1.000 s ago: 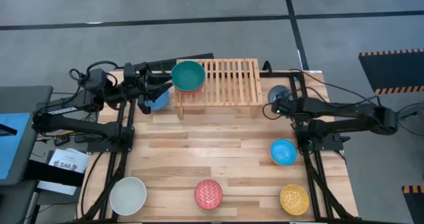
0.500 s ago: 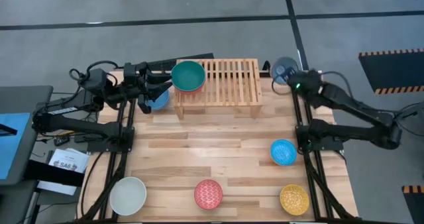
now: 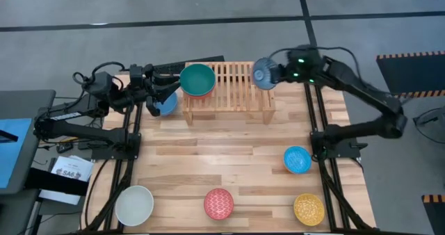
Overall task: Place and stack bowls onto a shelf
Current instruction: Put the small blue bowl on the shelf, then stack the large white bowl on top of the large green bowl on the shelf
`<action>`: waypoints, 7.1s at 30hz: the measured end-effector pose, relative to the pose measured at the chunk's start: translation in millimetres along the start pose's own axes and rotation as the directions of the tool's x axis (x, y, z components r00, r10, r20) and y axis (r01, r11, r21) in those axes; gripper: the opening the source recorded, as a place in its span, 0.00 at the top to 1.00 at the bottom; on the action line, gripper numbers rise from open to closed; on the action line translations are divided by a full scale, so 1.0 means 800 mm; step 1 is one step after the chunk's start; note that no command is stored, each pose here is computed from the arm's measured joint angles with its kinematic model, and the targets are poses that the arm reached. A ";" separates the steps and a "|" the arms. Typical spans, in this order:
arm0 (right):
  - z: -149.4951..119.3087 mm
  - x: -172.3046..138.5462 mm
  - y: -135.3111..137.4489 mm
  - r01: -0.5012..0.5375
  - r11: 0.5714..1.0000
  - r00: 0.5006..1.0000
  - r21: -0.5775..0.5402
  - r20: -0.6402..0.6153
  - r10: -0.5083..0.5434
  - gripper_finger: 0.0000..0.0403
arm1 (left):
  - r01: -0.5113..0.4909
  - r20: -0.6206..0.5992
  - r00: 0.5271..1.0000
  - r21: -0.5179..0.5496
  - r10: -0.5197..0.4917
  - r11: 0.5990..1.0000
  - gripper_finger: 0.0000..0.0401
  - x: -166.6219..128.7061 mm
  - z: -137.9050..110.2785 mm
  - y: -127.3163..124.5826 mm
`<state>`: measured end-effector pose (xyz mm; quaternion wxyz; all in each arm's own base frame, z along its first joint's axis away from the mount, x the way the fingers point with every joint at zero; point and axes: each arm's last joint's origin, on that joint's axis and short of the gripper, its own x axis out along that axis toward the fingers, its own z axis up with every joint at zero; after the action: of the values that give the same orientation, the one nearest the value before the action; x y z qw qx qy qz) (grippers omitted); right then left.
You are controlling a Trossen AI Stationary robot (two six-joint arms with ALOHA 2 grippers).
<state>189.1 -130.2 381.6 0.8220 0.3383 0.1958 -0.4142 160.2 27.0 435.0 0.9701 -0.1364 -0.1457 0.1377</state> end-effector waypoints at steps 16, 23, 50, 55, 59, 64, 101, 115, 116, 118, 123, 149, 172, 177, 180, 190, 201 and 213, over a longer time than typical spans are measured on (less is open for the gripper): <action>0.021 0.128 0.016 0.054 0.995 0.941 -0.082 -0.329 -0.079 0.90 | -0.009 -0.025 1.000 0.005 0.009 1.000 0.68 0.000 -0.003 0.001; 0.019 0.152 0.005 0.082 0.995 0.911 -0.065 -0.401 -0.101 0.90 | -0.009 -0.026 1.000 0.005 0.009 1.000 0.68 0.000 -0.003 0.001; 0.049 0.109 -0.013 0.057 0.994 0.961 -0.090 -0.264 -0.078 0.74 | -0.010 -0.028 1.000 0.002 0.010 1.000 0.68 0.000 -0.003 0.001; 0.054 0.089 -0.018 0.048 0.991 0.968 -0.123 -0.239 -0.077 0.60 | -0.010 -0.028 1.000 0.002 0.010 1.000 0.68 0.000 -0.003 0.001; 0.059 0.058 -0.019 0.032 0.992 0.981 -0.123 -0.185 -0.055 0.47 | -0.009 -0.028 1.000 0.004 0.009 1.000 0.68 0.000 -0.003 0.001; 0.048 -0.007 -0.012 -0.034 0.985 0.993 -0.170 -0.118 0.014 0.38 | -0.011 -0.032 0.999 0.008 0.011 1.000 0.68 0.000 -0.004 0.001; -0.049 -0.103 0.075 -0.592 0.675 0.719 -0.441 0.091 0.689 0.37 | 0.071 -0.223 0.973 0.015 -0.066 0.997 0.68 -0.004 -0.023 0.002; -0.052 -0.088 0.082 -0.598 0.698 0.740 -0.394 0.064 0.670 0.37 | 0.342 -0.636 0.687 -0.143 -0.351 0.929 0.68 -0.009 -0.052 -0.012; -0.052 -0.086 0.083 -0.597 0.700 0.743 -0.392 0.059 0.667 0.37 | 0.361 -0.681 0.634 -0.157 -0.366 0.919 0.68 -0.012 -0.058 -0.017; -0.053 -0.085 0.084 -0.597 0.701 0.744 -0.391 0.057 0.666 0.37 | 0.415 -0.759 0.526 -0.165 -0.383 0.895 0.68 -0.018 -0.072 -0.029; -0.054 -0.082 0.086 -0.598 0.706 0.748 -0.380 0.051 0.662 0.37 | 0.550 -0.912 0.265 -0.124 -0.314 0.826 0.68 -0.046 -0.106 -0.070; -0.063 -0.076 0.078 -0.567 0.733 0.797 -0.377 -0.027 0.603 0.37 | 0.867 -0.971 -0.129 -0.012 0.202 0.498 0.68 -0.155 -0.284 -0.220; -0.064 -0.075 0.078 -0.564 0.735 0.801 -0.376 -0.035 0.597 0.37 | 0.865 -0.946 -0.255 -0.130 0.200 0.485 0.68 -0.173 -0.347 -0.175; -0.064 -0.075 0.078 -0.564 0.735 0.801 -0.377 -0.035 0.597 0.37 | 0.866 -0.952 -0.244 -0.128 0.186 0.483 0.72 -0.170 -0.349 -0.176; -0.064 -0.075 0.078 -0.564 0.735 0.802 -0.377 -0.035 0.597 0.37 | 0.858 -0.952 -0.243 -0.122 0.187 0.499 0.85 -0.165 -0.349 -0.174; -0.065 -0.075 0.076 -0.557 0.736 0.808 -0.384 -0.045 0.588 0.37 | 0.779 -0.943 -0.300 -0.155 0.144 0.607 1.00 -0.136 -0.349 -0.159; -0.067 -0.073 0.075 -0.549 0.742 0.817 -0.385 -0.064 0.572 0.37 | 0.585 -0.937 -0.348 -0.200 0.021 0.786 1.00 -0.079 -0.238 -0.111; -0.067 -0.073 0.075 -0.547 0.744 0.819 -0.385 -0.061 0.571 0.37 | -0.134 -0.839 0.497 0.177 0.221 0.975 1.00 0.047 0.016 -0.005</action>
<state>201.3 -33.8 402.9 0.9634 0.2004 0.1379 -0.1123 191.3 37.5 457.2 0.9016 -0.1580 0.3704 0.1581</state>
